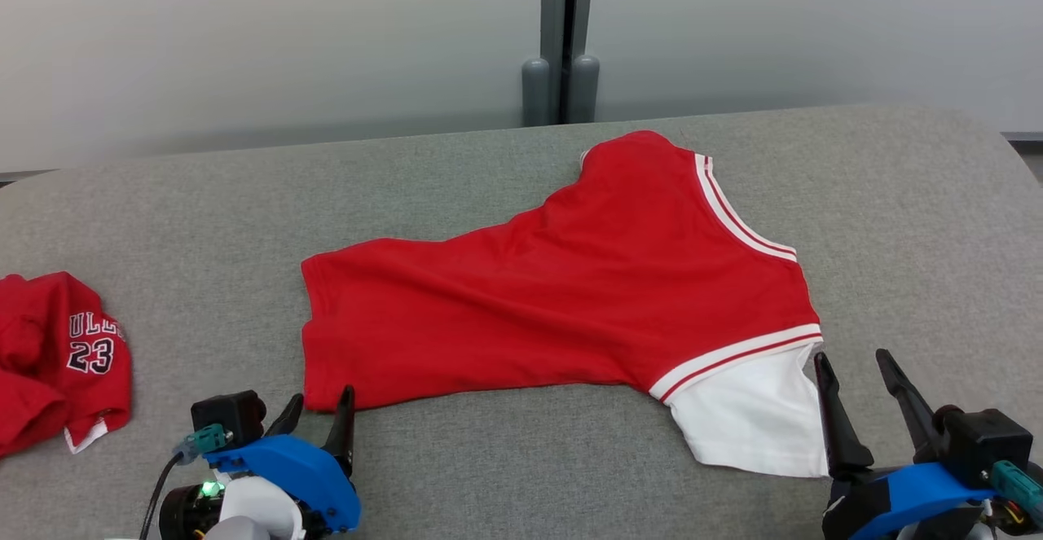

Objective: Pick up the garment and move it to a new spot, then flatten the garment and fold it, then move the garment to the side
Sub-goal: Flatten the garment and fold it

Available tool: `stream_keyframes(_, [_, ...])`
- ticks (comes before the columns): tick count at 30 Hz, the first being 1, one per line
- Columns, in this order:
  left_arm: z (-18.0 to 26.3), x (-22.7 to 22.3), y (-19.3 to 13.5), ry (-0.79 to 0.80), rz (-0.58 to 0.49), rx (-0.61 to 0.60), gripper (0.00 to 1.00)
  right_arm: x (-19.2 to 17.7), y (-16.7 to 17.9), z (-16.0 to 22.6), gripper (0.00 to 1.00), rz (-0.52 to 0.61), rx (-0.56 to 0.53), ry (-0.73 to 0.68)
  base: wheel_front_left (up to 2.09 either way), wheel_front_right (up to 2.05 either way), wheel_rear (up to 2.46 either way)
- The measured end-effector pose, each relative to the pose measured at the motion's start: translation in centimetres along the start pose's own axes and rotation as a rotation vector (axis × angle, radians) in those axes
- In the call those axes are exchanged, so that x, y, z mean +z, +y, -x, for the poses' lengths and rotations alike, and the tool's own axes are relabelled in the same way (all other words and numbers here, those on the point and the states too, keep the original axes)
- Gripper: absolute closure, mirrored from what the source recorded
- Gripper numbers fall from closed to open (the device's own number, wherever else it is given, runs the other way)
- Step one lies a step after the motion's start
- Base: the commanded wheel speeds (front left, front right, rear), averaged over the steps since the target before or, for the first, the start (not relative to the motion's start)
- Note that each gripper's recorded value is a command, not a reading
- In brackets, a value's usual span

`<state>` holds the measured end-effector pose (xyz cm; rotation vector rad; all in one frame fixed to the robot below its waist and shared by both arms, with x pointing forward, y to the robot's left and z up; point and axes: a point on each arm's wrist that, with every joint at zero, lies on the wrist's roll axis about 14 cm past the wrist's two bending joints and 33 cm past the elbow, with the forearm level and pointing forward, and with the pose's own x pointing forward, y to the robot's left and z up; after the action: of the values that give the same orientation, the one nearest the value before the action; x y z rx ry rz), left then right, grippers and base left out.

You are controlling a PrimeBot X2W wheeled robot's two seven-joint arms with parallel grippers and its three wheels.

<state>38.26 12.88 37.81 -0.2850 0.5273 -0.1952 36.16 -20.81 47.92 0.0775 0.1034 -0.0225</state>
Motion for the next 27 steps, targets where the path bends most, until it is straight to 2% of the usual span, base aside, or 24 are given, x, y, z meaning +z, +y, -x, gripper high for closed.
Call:
stream_keyframes(8, [-1.5,0.1,-0.8,0.012,-0.004,-0.029,0.00,-0.6,-1.1,0.4,0.00,-0.001,-0.034,0.014,0.00,0.00,0.00])
stream_keyframes(18, [-1.5,-0.5,-1.7,0.026,-0.029,-0.062,0.00,-0.5,-0.7,0.1,0.00,-0.001,-0.021,0.012,0.00,0.00,0.00])
stream_keyframes(19, [-1.6,-0.5,-1.8,0.028,-0.033,-0.066,0.02,-0.5,-0.6,0.1,0.00,-0.001,-0.020,0.013,0.00,0.00,0.00])
stream_keyframes(20, [-1.6,-0.5,-1.9,0.029,-0.038,-0.069,0.12,-0.6,-0.6,0.1,0.00,-0.001,-0.019,0.014,0.00,0.00,0.00])
stream_keyframes(21, [-1.7,-0.5,-1.8,0.033,-0.045,-0.069,0.16,-0.6,-0.6,0.1,0.00,-0.001,-0.019,0.014,0.00,0.00,0.00])
stream_keyframes(22, [-1.8,-0.6,-1.7,0.038,-0.050,-0.068,0.27,-0.6,-0.6,0.1,0.00,0.000,-0.018,0.015,0.00,0.00,0.00])
stream_keyframes(23, [-1.9,-0.6,-1.6,0.040,-0.055,-0.066,0.47,-0.6,-0.6,0.1,0.00,0.000,-0.020,0.015,0.00,0.00,0.00])
stream_keyframes(24, [-2.0,-0.6,-1.5,0.042,-0.060,-0.065,0.52,-0.6,-0.7,0.1,0.00,0.000,-0.022,0.015,0.00,0.00,0.00])
stream_keyframes(25, [-2.1,-0.5,-1.4,0.045,-0.065,-0.064,0.82,-0.5,-0.8,0.1,0.00,0.001,-0.025,0.014,0.00,0.00,0.00])
stream_keyframes(27, [-2.4,-0.5,-1.2,0.052,-0.077,-0.064,1.00,-0.6,-1.0,0.0,0.00,0.001,-0.032,0.016,0.00,0.00,0.00])
